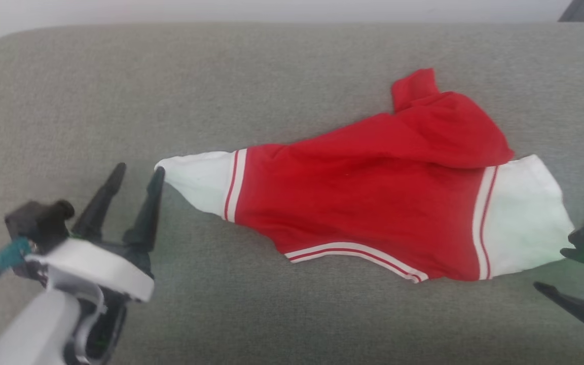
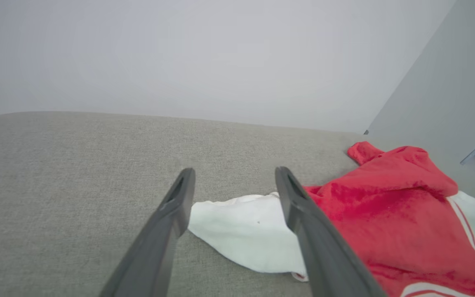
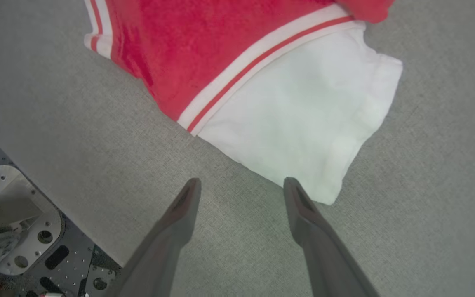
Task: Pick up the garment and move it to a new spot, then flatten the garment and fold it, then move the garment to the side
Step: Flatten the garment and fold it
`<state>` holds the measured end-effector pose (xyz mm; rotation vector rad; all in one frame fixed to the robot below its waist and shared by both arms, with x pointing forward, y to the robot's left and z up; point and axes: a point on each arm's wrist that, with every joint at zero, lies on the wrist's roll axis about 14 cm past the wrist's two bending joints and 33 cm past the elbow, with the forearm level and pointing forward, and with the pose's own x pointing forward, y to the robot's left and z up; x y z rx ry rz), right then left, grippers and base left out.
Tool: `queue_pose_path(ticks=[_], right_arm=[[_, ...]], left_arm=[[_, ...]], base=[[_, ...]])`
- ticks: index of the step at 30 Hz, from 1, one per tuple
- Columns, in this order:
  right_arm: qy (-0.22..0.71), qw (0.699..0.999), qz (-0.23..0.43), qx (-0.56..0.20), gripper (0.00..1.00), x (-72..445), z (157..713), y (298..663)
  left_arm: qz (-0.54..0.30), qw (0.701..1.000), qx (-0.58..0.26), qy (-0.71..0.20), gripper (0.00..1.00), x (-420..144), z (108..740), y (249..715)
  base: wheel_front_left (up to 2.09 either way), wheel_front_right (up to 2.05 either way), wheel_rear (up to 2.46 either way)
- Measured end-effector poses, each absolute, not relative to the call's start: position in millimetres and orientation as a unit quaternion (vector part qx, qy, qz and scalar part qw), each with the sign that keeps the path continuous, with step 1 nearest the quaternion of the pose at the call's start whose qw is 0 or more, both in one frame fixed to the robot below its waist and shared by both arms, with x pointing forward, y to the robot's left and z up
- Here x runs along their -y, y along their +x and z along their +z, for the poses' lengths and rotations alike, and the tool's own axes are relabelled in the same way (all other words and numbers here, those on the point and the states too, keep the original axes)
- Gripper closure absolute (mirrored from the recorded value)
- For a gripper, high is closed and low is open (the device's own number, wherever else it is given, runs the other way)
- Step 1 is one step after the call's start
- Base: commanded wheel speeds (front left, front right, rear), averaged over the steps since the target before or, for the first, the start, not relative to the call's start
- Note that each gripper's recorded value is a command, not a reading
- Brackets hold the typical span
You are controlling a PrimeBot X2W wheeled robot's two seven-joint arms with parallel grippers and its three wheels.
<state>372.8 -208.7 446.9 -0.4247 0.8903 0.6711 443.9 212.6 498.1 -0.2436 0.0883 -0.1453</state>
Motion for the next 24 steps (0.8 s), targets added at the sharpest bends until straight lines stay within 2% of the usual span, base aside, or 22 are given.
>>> queue_pose_path(ticks=[5,12,16,17,18,19,20,24], right_arm=[[-0.227,0.799,0.349,-0.433,0.00,196.2,433.4,379.9],[-0.252,0.744,0.377,-0.490,0.00,194.7,388.1,371.3],[-0.254,0.753,0.369,-0.482,0.00,197.2,377.8,388.4],[-0.254,0.753,0.369,-0.481,0.20,197.0,375.5,389.8],[-0.250,0.756,0.370,-0.480,0.50,195.7,374.2,390.6],[-0.244,0.758,0.368,-0.480,0.91,195.2,373.4,391.5],[-0.243,0.759,0.366,-0.480,1.00,196.0,372.3,392.0],[-0.236,0.769,0.361,-0.472,1.00,195.5,371.5,396.5]], left_arm=[[-0.029,0.988,-0.018,-0.150,0.00,-222.8,489.5,424.4],[0.006,0.988,-0.014,-0.152,0.00,-239.9,472.7,412.4],[0.013,0.990,-0.018,-0.141,0.00,-244.9,465.7,412.8],[0.011,0.990,-0.017,-0.138,0.00,-245.2,466.1,414.5],[0.008,0.991,-0.016,-0.135,0.00,-244.5,466.4,416.5],[0.002,0.991,-0.015,-0.130,0.00,-242.5,466.8,419.2],[-0.006,0.992,-0.013,-0.125,0.00,-239.8,468.4,422.7],[-0.044,0.995,-0.010,-0.093,0.00,-233.0,475.2,436.8]], base=[[0.00,0.00,0.00],[0.00,0.00,0.00],[0.00,0.00,0.00],[0.00,0.00,0.00],[0.00,0.00,0.00],[0.00,0.00,0.00],[0.00,0.00,0.00],[0.00,0.00,0.00]])
